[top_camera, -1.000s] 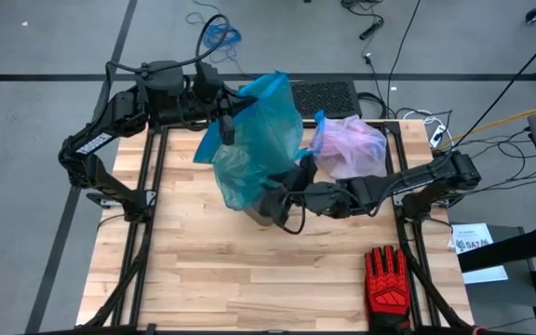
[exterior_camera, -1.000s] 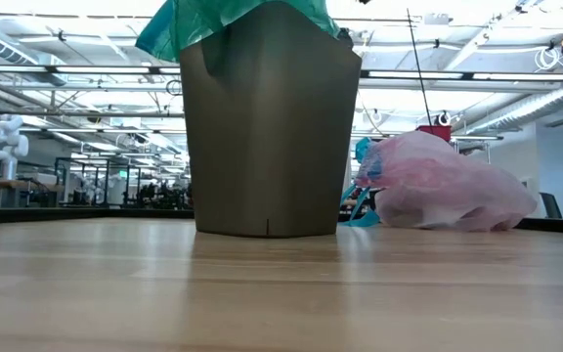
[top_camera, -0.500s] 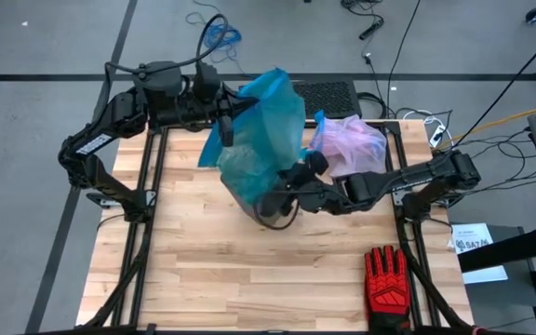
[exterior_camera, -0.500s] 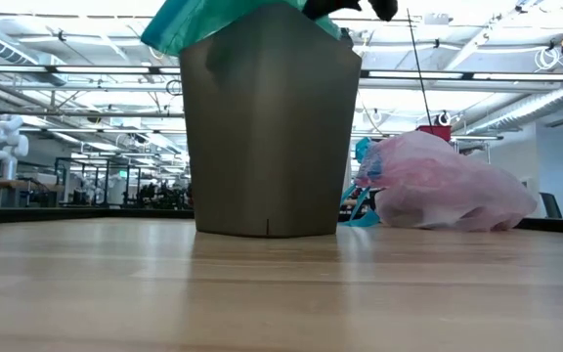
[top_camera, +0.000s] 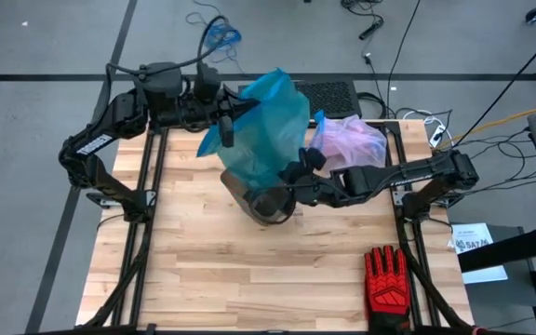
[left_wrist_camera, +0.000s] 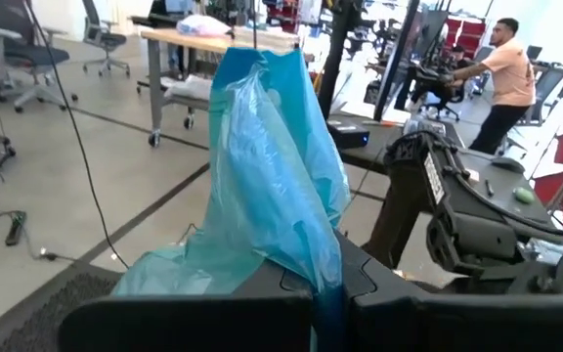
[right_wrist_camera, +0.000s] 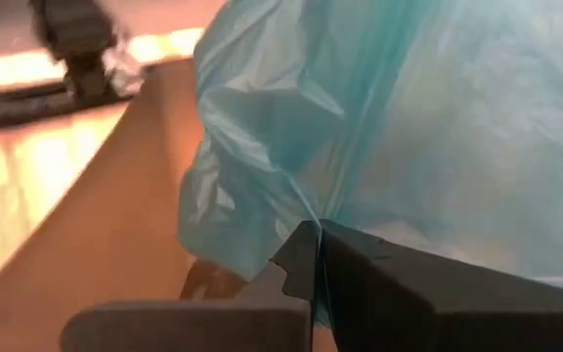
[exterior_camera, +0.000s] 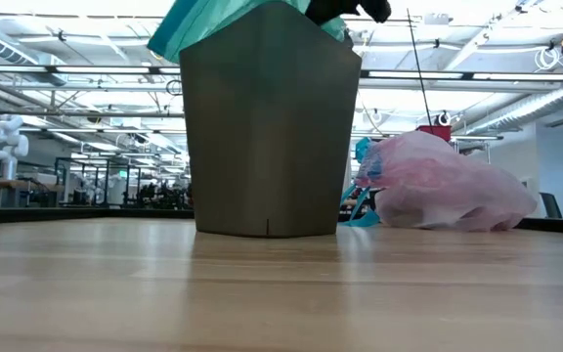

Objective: Place trash/remove bag and relplace
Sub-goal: Insert a new trash bag into the bin

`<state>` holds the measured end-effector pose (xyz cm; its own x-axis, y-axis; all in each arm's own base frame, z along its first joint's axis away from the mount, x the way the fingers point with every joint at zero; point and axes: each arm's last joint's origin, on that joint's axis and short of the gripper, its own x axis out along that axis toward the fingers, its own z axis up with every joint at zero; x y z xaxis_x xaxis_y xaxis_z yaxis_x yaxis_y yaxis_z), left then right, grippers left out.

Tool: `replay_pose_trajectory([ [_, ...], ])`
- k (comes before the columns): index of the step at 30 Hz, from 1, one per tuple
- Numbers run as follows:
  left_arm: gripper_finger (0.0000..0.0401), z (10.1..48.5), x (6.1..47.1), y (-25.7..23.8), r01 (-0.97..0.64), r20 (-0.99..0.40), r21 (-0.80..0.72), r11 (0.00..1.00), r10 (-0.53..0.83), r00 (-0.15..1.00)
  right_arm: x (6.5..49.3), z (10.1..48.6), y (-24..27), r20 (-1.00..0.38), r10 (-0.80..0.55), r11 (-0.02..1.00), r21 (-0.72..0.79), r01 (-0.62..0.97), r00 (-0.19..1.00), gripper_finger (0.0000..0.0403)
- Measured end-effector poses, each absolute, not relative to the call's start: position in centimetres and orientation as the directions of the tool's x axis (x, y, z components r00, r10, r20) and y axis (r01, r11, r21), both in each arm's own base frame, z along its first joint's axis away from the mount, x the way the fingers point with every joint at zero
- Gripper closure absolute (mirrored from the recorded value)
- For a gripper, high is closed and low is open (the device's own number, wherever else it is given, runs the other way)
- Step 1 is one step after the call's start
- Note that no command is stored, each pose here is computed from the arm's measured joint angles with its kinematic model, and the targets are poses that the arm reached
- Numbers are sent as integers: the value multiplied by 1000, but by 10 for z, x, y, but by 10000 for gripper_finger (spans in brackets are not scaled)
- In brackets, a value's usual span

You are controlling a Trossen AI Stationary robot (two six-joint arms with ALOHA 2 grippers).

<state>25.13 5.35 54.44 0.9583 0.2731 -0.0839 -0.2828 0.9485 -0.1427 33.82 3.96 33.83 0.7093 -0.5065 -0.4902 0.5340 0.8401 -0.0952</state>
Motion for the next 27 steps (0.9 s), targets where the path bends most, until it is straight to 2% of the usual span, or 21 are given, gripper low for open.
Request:
replay_pose_trajectory([
  [3, 401, 543, 252, 53, -282, -98, -144, 949, 269, 958, 340, 333, 42, -542, -417, 883, -54, 466, 730, 403],
  [7, 401, 540, 252, 52, -285, -125, -156, 946, 267, 956, 343, 338, 46, -552, -244, 929, 104, 356, 798, 393],
  [12, 401, 540, 251, 52, -292, -127, -165, 942, 273, 954, 338, 352, 49, -507, -108, 927, 260, 272, 855, 325],
  [18, 401, 541, 251, 51, -294, -126, -164, 942, 275, 953, 327, 370, 47, -455, -108, 900, 333, 281, 884, 202],
  [21, 401, 540, 251, 51, -294, -129, -164, 942, 275, 953, 316, 388, 42, -404, -118, 898, 346, 271, 907, 155],
  [24, 401, 540, 251, 51, -294, -129, -164, 942, 275, 953, 304, 404, 36, -358, -140, 896, 352, 272, 923, 129],
  [27, 401, 540, 251, 51, -293, -130, -165, 942, 274, 953, 283, 420, 26, -335, -276, 873, 304, 381, 901, 128],
])
